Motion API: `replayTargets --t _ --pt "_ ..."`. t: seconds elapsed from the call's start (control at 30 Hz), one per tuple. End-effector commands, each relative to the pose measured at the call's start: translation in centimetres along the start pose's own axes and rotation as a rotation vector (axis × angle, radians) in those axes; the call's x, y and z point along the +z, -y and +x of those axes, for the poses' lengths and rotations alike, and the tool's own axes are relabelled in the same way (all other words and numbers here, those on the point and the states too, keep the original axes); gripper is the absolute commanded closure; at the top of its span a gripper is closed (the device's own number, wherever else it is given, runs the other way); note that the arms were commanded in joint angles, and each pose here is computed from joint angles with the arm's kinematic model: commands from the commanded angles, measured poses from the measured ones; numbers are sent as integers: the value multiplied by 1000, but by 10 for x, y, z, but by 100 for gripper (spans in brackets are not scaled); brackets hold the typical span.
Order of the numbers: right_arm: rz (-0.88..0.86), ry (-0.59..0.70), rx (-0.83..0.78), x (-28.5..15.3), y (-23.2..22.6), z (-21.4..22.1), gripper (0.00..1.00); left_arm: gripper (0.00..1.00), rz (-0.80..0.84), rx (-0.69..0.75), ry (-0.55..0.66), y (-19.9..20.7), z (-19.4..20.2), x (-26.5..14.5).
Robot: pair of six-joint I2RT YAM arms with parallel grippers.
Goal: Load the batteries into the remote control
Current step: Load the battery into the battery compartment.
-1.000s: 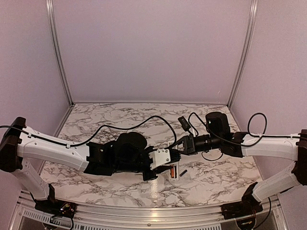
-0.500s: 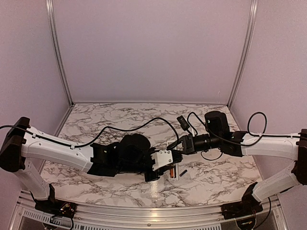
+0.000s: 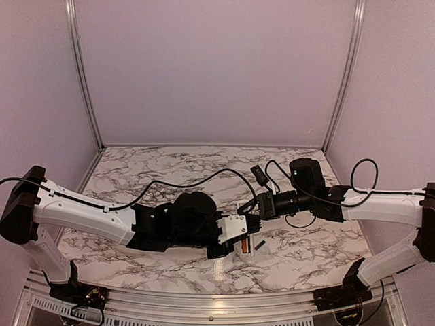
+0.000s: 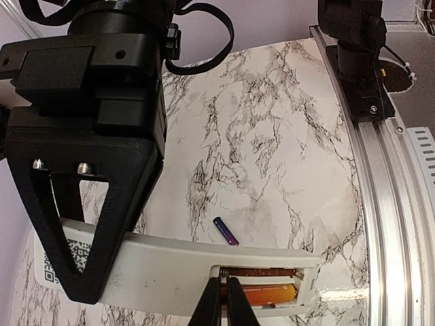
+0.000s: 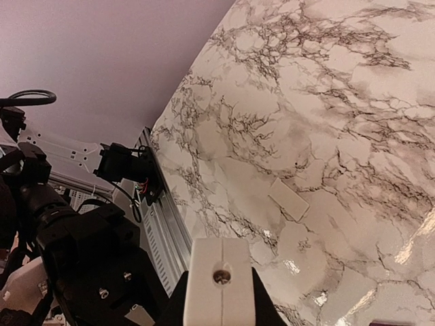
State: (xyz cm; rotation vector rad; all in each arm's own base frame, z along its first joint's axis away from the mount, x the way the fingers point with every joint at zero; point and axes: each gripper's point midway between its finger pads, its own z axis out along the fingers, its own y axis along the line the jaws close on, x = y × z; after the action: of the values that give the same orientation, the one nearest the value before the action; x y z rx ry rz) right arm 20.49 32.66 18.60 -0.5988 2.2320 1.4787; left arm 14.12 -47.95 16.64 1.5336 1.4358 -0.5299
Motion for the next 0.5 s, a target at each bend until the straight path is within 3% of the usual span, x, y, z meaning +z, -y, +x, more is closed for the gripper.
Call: replayTargets --t 0.0,0.47 --pt "-94 64 -70 -9 -39 -26 100 96 75 35 -130 26 36 14" --pt "-118 114 -97 -23 -57 -38 100 100 30 84 -312 27 85 15"
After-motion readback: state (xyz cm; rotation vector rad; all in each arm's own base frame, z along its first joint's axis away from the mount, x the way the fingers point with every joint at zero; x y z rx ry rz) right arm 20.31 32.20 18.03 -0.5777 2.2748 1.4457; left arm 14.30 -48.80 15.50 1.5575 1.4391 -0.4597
